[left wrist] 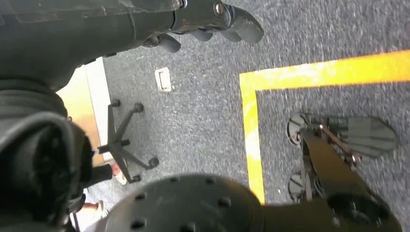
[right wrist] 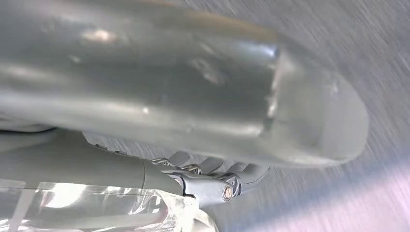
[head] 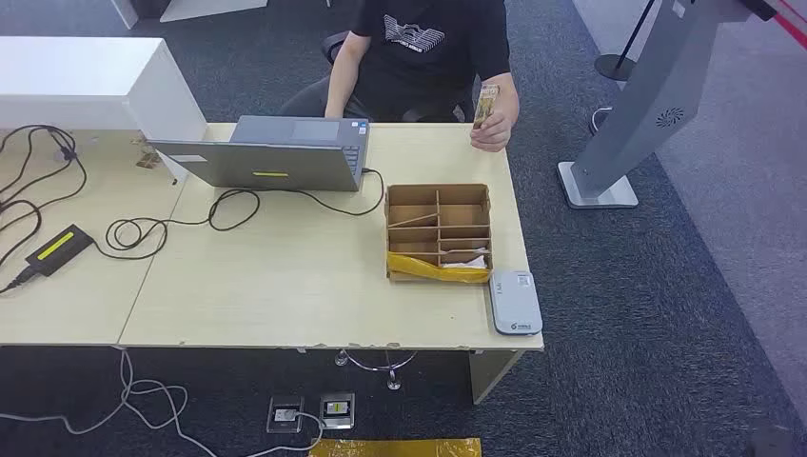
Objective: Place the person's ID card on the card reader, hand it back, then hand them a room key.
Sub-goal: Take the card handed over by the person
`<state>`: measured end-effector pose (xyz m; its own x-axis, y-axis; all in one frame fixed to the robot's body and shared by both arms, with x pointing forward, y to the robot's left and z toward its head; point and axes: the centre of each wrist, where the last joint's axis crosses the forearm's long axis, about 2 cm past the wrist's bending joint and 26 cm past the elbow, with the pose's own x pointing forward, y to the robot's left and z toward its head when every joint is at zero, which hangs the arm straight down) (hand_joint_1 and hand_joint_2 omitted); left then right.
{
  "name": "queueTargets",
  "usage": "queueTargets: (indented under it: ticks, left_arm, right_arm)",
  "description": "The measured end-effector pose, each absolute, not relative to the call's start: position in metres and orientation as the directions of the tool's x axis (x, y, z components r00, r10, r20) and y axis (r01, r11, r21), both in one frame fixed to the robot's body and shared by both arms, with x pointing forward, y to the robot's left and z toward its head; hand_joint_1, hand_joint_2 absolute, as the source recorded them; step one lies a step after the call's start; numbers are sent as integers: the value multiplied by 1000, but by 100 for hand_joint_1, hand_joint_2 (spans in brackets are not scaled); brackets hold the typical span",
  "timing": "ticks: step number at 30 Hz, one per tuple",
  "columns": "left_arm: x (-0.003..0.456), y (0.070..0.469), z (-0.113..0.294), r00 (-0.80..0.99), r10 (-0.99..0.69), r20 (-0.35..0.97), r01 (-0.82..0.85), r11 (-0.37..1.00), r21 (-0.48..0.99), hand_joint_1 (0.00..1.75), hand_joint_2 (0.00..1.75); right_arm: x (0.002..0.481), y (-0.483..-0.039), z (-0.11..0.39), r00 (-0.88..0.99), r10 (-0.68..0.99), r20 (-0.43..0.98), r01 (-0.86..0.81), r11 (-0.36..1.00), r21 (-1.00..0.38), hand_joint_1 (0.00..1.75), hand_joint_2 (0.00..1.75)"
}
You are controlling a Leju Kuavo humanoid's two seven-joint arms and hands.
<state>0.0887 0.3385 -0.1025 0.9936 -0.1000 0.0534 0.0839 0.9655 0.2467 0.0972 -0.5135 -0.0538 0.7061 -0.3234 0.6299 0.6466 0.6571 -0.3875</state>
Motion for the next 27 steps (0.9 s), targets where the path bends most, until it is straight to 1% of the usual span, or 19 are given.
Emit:
queueTargets:
  ticks: [4, 6, 8, 10, 12, 15, 18, 22, 27]
  left_arm:
    - [89, 340, -102, 995, -83, 46, 68, 961, 267, 0, 0]
    - [90, 340, -102, 997, -70, 38, 56, 957, 283, 0, 0]
    - [90, 339, -102, 998, -63, 26, 53, 956, 288, 0, 0]
    - [91, 340, -102, 998, -60, 14, 54, 958, 283, 0, 0]
    - [92, 342, -101, 998, -58, 11, 53, 959, 279, 0, 0]
    - [93, 344, -101, 998, -57, 11, 52, 959, 279, 0, 0]
    - [92, 344, -101, 998, -64, 14, 58, 962, 266, 0, 0]
    - [92, 346, -101, 995, -91, 39, 79, 966, 245, 0, 0]
    - [91, 352, -101, 991, -121, 60, 104, 967, 232, 0, 0]
  right_arm:
    - [101, -542, -39, 648, -291, 704, 688, 620, -377, 0, 0]
    - [107, -548, -34, 616, -257, 744, 701, 610, -370, 0, 0]
    - [128, -558, -21, 575, -263, 775, 737, 577, -352, 0, 0]
    - [168, -590, 15, 520, -301, 799, 789, 528, -314, 0, 0]
    - [206, -634, 73, 440, -317, 840, 834, 490, -253, 0, 0]
    - [236, -677, 147, 284, -263, 922, 872, 471, -134, 0, 0]
    - [246, -701, 194, 157, -177, 972, 881, 471, -56, 0, 0]
    - [249, -727, 253, 5, -84, 996, 888, 458, 34, 0, 0]
    - [239, -750, 304, -126, -20, 992, 881, 457, 122, 0, 0]
